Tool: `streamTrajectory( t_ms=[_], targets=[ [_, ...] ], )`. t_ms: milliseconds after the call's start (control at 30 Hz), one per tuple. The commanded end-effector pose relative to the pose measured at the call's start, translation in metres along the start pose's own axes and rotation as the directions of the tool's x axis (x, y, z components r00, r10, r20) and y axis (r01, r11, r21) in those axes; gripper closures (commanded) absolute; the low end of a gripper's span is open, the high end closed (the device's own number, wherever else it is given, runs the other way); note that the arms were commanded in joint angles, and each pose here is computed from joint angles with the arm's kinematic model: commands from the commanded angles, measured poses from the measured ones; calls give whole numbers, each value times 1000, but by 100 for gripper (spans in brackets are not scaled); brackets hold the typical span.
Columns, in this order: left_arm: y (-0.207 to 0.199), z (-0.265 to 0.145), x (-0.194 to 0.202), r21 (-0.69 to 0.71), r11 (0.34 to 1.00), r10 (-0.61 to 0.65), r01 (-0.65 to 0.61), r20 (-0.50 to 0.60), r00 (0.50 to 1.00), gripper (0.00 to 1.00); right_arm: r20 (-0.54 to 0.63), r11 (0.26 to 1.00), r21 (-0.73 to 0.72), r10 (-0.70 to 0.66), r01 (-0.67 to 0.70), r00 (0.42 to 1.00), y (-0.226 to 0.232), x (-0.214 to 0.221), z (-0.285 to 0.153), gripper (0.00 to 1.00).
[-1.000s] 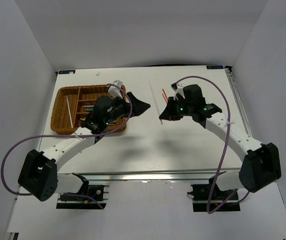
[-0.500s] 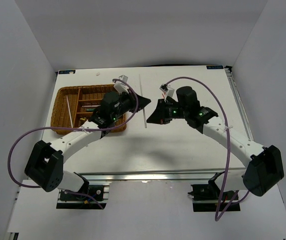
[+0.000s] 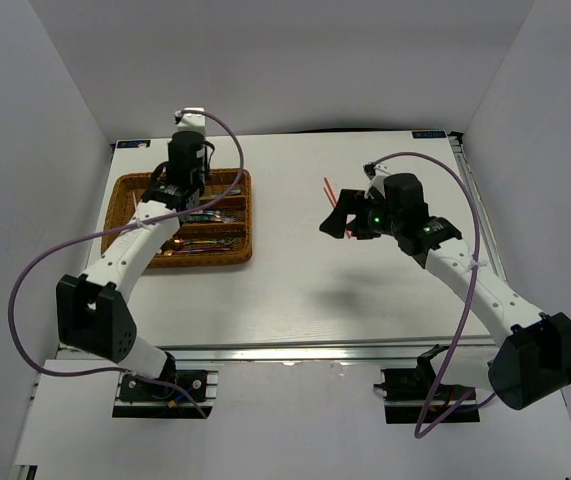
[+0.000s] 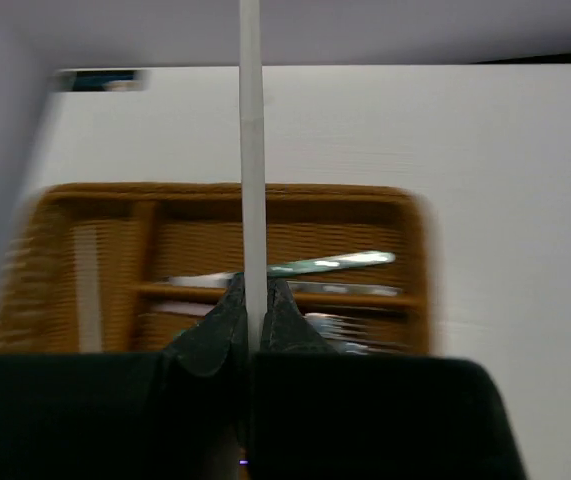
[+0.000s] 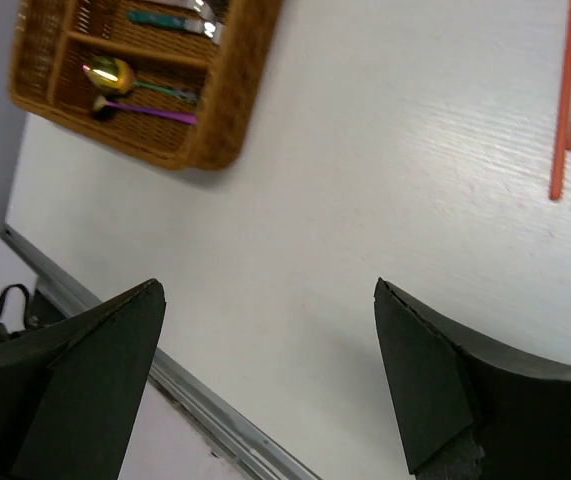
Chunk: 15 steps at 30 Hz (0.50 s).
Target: Sort the eating utensils into containers
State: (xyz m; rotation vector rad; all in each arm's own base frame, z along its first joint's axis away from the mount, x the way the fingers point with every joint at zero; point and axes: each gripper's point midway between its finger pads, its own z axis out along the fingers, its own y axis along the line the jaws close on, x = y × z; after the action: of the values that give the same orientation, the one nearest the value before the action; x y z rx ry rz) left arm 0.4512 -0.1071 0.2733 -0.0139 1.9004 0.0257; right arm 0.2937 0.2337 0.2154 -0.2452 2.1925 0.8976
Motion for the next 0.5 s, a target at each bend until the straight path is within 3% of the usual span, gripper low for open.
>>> streamTrajectory(
  t_ms=[0,67,100,200,367,467],
  targets=[
    [135,-3,26,-488,784,301,-384,-242,922,100,-24,995,87,-52,54,998,-23,11,-8,11],
    [162,8,43,-544,740,292,-396,-270,917,100,-36,993,97,-70,73,997,-26,15,-10,11],
    [183,16,42,-594,722,270,-355,-231,935,100,-37,992,95,-77,80,996,-26,15,-12,11],
    [213,40,70,-620,703,226,-348,-269,936,100,-43,990,95,-101,104,994,-27,20,-16,11],
    [249,53,133,-615,724,123,-313,-332,935,100,-39,993,45,-109,111,993,-20,27,-22,11],
    [256,56,151,-604,734,100,-311,-357,929,100,-43,993,30,-113,114,993,-19,30,-21,11]
  ],
)
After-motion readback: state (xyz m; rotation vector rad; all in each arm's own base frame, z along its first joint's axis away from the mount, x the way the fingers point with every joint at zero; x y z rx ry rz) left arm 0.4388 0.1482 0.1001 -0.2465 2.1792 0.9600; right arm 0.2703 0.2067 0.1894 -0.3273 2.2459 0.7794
